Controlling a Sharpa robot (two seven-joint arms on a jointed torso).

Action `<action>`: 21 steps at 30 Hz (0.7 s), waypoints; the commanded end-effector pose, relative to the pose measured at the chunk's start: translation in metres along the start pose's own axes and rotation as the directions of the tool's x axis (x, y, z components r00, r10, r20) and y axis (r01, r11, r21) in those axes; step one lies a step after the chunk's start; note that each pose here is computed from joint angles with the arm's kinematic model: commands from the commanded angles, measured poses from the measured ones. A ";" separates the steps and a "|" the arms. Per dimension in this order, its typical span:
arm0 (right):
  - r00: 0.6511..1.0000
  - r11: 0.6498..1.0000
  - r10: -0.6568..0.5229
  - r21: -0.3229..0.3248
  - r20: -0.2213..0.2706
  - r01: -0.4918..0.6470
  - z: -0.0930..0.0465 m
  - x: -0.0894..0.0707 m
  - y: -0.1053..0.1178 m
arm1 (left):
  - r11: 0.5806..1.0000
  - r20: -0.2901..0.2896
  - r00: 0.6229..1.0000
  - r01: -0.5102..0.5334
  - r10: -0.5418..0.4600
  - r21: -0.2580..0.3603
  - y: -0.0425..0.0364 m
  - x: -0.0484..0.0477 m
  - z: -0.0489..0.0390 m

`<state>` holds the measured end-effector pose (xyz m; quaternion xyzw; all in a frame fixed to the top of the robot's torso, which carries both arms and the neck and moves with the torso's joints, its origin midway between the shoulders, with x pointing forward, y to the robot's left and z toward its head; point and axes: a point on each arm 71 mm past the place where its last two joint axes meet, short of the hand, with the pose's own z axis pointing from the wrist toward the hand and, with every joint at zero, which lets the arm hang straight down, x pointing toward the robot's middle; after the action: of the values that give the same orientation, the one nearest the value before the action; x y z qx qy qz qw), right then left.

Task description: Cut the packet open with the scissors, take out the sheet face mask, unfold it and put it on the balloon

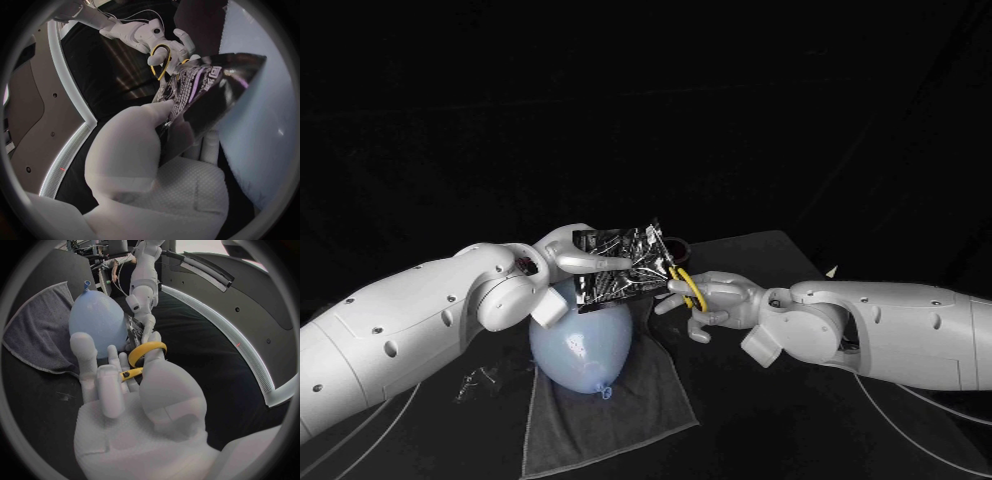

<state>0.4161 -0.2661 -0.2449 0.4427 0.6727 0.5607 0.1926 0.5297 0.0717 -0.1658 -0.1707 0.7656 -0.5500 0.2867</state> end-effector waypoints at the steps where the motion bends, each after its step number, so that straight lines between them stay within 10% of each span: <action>1: 0.999 0.999 0.021 -0.043 0.040 -0.019 0.001 -0.002 0.005 | 0.999 0.003 0.999 -0.038 0.038 0.026 -0.0029 0.0030 0.0013; 21: 0.994 1.000 0.008 -0.018 0.111 -0.006 -0.004 -0.014 0.004 | 0.999 0.040 0.999 -0.026 0.025 0.034 -0.0020 -0.0023 0.0000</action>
<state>0.4200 -0.2774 -0.2462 0.4702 0.6635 0.5376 0.2230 0.5313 0.0721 -0.1631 -0.1669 0.7552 -0.5538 0.3085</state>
